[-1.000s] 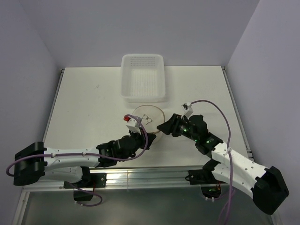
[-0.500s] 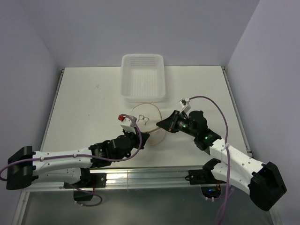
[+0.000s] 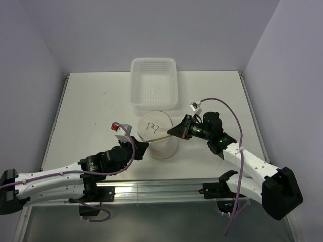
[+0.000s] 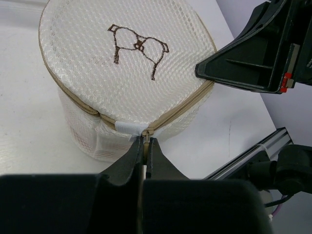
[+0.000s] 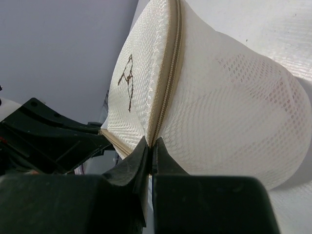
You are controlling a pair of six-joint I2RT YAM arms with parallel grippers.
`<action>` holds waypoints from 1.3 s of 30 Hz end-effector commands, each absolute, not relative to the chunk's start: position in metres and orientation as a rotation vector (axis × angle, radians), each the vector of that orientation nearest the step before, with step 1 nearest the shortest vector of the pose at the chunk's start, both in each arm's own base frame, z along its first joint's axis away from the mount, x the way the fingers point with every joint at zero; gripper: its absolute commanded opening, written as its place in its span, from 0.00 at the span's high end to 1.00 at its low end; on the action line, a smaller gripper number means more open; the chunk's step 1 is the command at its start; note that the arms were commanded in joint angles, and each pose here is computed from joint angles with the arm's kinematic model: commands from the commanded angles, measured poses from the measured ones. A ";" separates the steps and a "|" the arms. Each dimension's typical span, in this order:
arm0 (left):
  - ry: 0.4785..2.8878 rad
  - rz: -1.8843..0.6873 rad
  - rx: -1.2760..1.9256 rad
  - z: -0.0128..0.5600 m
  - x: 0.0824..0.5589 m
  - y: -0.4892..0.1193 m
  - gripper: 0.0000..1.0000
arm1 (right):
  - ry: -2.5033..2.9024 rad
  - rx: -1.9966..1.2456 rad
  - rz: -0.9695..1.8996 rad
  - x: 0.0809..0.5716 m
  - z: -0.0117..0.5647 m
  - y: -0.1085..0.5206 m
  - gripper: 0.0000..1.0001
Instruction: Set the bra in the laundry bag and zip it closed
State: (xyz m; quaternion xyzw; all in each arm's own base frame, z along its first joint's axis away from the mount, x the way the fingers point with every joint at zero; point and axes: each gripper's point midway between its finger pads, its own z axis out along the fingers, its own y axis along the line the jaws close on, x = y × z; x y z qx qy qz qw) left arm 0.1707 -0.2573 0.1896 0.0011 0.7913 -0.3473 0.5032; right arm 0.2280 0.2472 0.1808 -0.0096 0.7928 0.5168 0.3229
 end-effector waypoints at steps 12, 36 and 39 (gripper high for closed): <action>1.788 -0.698 -0.057 0.230 0.195 -0.229 0.62 | 2.104 0.002 1.201 0.250 0.154 0.235 1.00; 1.756 -0.595 -0.075 0.273 0.204 -0.211 0.01 | 1.747 0.233 0.716 0.252 0.242 0.132 0.00; 1.787 -0.574 -0.077 0.266 0.202 -0.207 0.01 | 1.662 0.294 0.640 0.247 0.255 0.107 0.00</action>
